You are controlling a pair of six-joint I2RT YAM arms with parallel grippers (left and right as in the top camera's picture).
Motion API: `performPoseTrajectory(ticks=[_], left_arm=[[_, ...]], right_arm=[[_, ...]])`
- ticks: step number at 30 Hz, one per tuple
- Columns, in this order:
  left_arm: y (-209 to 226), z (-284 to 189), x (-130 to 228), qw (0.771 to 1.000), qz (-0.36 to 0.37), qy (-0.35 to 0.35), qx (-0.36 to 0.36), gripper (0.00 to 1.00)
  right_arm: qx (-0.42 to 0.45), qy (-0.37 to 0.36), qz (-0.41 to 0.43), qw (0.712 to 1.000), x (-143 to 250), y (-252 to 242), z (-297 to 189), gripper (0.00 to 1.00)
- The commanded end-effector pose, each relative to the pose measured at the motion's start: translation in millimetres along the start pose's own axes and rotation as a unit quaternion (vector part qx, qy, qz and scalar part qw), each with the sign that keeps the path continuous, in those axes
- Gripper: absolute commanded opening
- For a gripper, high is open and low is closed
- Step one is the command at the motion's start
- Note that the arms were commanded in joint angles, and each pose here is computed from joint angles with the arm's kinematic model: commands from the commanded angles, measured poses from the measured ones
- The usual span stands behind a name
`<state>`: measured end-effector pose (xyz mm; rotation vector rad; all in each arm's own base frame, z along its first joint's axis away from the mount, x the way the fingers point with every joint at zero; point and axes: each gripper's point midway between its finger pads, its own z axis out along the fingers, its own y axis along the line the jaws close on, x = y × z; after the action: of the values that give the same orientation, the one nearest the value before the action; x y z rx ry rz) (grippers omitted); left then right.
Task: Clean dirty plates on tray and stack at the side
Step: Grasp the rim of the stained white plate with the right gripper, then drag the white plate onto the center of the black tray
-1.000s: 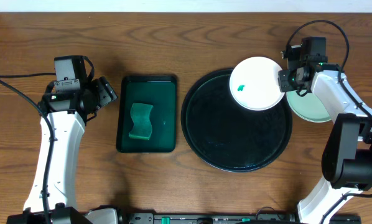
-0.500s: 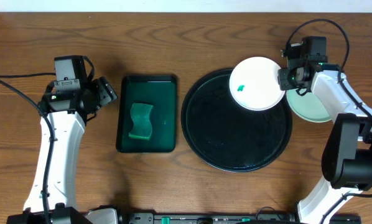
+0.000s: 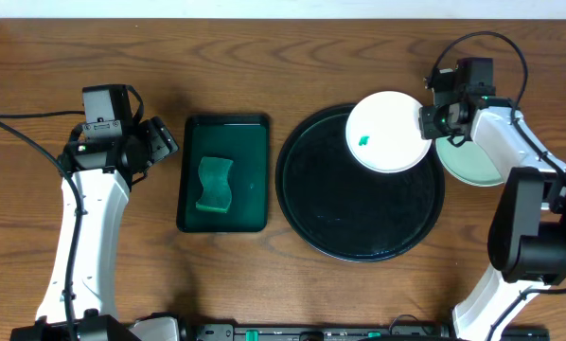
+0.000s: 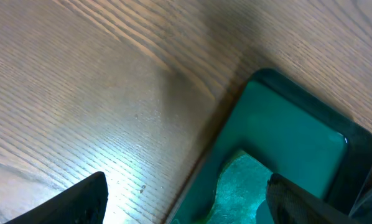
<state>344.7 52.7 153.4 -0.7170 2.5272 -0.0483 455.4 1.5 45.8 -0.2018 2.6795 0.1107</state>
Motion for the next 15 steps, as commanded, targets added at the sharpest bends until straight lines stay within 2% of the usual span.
performPoseTrajectory(ticks=[1, 9, 12, 15], left_arm=[[0.4, -2.6, -5.3, 1.0, -0.003, -0.007, -0.002, 0.82], [0.4, -2.6, -5.3, 1.0, -0.003, -0.007, -0.002, 0.82], [0.4, -2.6, -5.3, 1.0, -0.003, -0.007, -0.002, 0.82], [0.4, -2.6, -5.3, 1.0, -0.003, -0.007, -0.002, 0.82]], right_arm=[[-0.021, -0.038, 0.031, 0.999, -19.5, 14.1, -37.5, 0.01], [-0.094, -0.014, 0.032, 0.995, -2.4, 52.9, -83.2, 0.01], [-0.106, 0.025, 0.027, 0.994, 15.4, 67.5, -83.1, 0.01], [-0.12, 0.066, -0.019, 0.99, 34.4, 86.7, -72.3, 0.01]])
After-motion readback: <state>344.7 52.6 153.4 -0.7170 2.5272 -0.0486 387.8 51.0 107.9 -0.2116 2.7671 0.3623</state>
